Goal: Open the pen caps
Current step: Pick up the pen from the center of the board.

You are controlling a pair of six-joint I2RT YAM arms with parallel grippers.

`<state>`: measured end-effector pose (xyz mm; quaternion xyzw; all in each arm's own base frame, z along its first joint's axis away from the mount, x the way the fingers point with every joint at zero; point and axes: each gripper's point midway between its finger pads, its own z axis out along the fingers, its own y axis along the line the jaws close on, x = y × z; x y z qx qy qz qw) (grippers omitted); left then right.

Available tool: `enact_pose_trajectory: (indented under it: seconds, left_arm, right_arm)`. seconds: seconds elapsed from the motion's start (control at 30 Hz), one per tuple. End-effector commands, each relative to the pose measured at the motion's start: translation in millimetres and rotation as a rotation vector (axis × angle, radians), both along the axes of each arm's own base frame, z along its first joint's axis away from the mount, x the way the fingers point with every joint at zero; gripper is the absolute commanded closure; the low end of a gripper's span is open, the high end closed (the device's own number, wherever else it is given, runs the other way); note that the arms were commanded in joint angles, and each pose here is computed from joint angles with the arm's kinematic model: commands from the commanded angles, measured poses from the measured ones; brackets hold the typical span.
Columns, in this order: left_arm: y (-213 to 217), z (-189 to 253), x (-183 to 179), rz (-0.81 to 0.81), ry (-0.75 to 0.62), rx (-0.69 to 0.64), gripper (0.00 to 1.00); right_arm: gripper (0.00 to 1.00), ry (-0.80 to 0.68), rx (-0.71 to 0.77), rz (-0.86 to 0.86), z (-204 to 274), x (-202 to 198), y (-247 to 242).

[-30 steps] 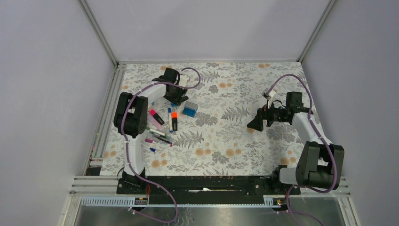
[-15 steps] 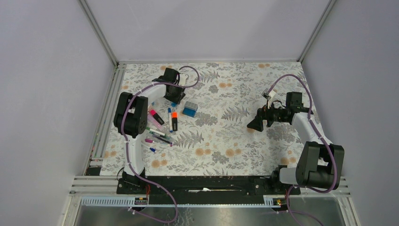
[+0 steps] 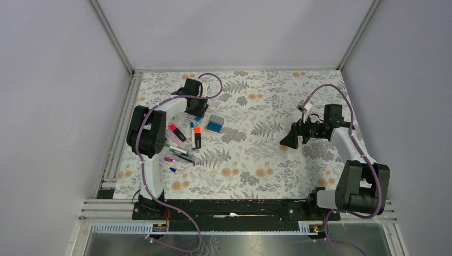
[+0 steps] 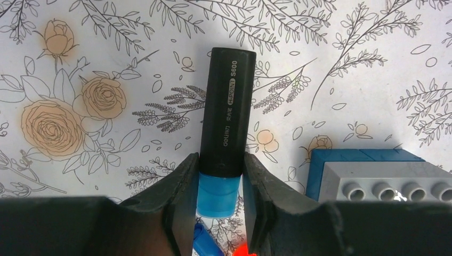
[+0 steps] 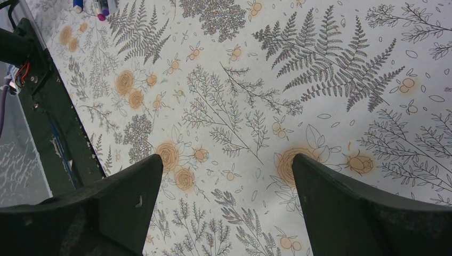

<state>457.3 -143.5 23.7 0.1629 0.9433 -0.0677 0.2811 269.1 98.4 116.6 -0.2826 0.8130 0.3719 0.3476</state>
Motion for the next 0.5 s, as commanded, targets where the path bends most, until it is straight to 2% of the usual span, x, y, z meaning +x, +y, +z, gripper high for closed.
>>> enact_pose_trajectory:
  seconds: [0.0,0.47]
  left_arm:
    - [-3.7,49.1,17.0,0.033,-0.134,-0.063,0.82]
    - [-16.8,78.4,-4.6,0.030,-0.140,-0.183,0.83]
  right_arm:
    - [0.02,-0.063,0.003,0.017,15.9,6.7,0.7]
    - [0.02,-0.062,0.019,0.025,17.7,5.4,3.0]
